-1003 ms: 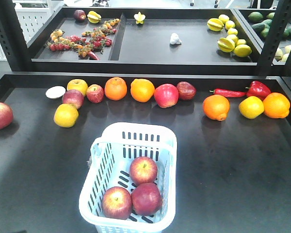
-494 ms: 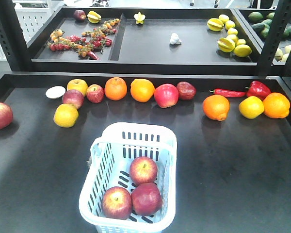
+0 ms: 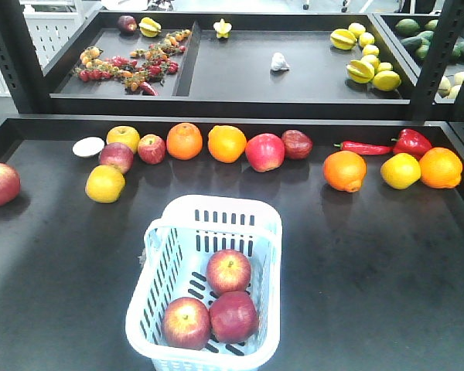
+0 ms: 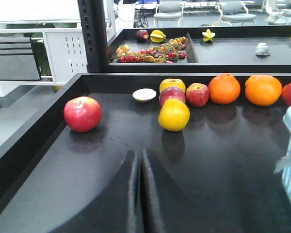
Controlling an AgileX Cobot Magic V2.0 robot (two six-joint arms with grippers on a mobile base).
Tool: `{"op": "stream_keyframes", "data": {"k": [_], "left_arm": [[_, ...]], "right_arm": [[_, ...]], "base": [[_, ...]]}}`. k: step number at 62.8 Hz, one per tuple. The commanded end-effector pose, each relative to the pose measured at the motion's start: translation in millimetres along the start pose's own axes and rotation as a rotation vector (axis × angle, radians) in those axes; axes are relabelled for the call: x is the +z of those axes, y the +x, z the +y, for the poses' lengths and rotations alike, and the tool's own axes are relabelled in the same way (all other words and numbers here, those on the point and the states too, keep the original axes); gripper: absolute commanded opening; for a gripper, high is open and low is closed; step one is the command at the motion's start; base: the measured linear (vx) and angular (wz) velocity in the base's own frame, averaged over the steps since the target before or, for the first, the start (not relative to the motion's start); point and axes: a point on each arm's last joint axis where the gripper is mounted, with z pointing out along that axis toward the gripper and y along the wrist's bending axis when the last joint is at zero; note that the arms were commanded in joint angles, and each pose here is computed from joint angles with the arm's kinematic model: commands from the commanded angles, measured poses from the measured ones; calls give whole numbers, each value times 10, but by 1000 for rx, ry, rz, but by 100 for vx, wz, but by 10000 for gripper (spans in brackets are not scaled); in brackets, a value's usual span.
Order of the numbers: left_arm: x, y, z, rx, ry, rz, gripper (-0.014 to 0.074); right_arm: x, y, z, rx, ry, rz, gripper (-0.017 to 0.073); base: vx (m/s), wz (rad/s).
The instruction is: Pick three apples into basket with both arms
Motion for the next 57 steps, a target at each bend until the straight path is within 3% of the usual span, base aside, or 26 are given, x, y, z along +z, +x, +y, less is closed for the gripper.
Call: {"op": "stream_keyframes", "data": {"k": [1, 11, 27, 45, 57], "left_arm": [[-4, -46, -3, -20, 9, -132, -6], [-7, 1, -4, -16, 11, -97, -6], [-9, 1, -43, 48, 80, -97, -6], [-18, 4, -109, 34, 198, -92, -6], [-19, 5, -112, 24, 205, -91, -6]], "right_arm": [[-25, -162, 5, -5, 0, -100, -9], [-25, -162, 5, -5, 0, -100, -9], [-25, -162, 5, -5, 0, -100, -9], [-25, -162, 5, -5, 0, -100, -9], [-25, -162, 5, -5, 0, -100, -9]], "base": [[0, 0], [0, 0], [0, 0], [0, 0], [0, 0]]}}
